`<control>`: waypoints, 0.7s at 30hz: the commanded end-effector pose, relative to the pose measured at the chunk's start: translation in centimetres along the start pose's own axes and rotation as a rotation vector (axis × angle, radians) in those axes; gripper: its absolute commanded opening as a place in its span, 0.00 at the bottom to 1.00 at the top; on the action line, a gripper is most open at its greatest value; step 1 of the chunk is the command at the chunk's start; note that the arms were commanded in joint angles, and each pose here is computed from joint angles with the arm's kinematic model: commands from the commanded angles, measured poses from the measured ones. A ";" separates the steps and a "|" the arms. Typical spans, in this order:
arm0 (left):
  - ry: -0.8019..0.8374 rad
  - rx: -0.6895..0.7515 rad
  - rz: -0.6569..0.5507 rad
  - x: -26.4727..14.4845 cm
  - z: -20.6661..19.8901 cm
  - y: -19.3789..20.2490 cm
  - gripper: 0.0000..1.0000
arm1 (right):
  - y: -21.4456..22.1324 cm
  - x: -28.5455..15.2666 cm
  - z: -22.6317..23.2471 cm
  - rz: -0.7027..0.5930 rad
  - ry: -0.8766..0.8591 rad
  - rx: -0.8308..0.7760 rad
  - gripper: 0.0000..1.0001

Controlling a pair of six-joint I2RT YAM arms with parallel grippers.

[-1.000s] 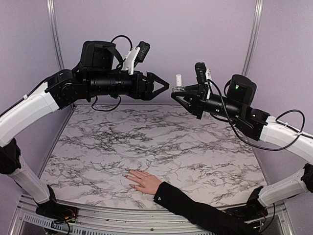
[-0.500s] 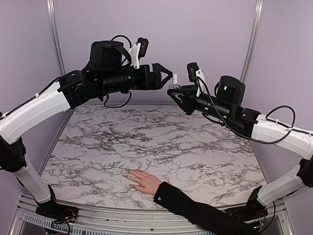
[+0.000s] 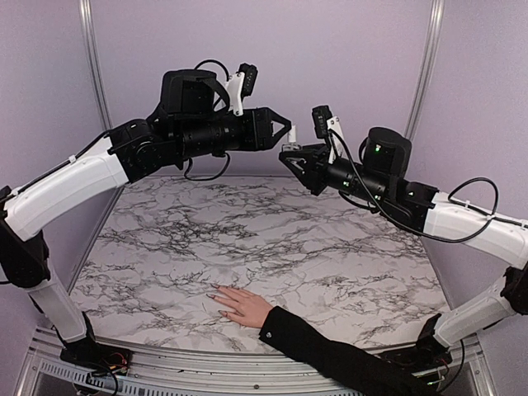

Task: Paint the nails
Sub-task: Screw the nail polish bottle.

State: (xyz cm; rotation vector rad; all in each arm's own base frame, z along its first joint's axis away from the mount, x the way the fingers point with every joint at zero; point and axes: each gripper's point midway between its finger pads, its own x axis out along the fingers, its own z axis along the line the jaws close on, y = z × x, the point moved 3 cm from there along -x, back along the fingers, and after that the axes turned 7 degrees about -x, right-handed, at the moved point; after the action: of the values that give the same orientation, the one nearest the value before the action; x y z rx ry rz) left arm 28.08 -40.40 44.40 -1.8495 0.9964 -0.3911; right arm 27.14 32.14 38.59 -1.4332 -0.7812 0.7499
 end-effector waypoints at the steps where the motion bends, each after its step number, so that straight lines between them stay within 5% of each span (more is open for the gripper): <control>1: 0.048 -0.010 -0.031 0.7 -1.1 -0.9 0.49 | -2.0 0.2 0.3 -0.034 -0.003 -0.002 0.00; 8: 0.059 -0.007 -0.010 1.5 -1.1 -0.3 0.41 | -2.1 0.4 0.6 -0.034 -0.023 -0.009 0.00; 21: 0.166 0.022 0.067 1.6 -2.4 1.2 0.09 | -3.2 0.3 1.5 -0.061 -0.086 -0.035 0.00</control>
State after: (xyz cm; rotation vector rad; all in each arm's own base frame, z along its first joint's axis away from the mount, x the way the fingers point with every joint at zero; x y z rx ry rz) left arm 27.99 -42.51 43.16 -1.8091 1.0942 -0.4243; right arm 27.06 32.70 38.23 -1.4456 -0.7852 0.7886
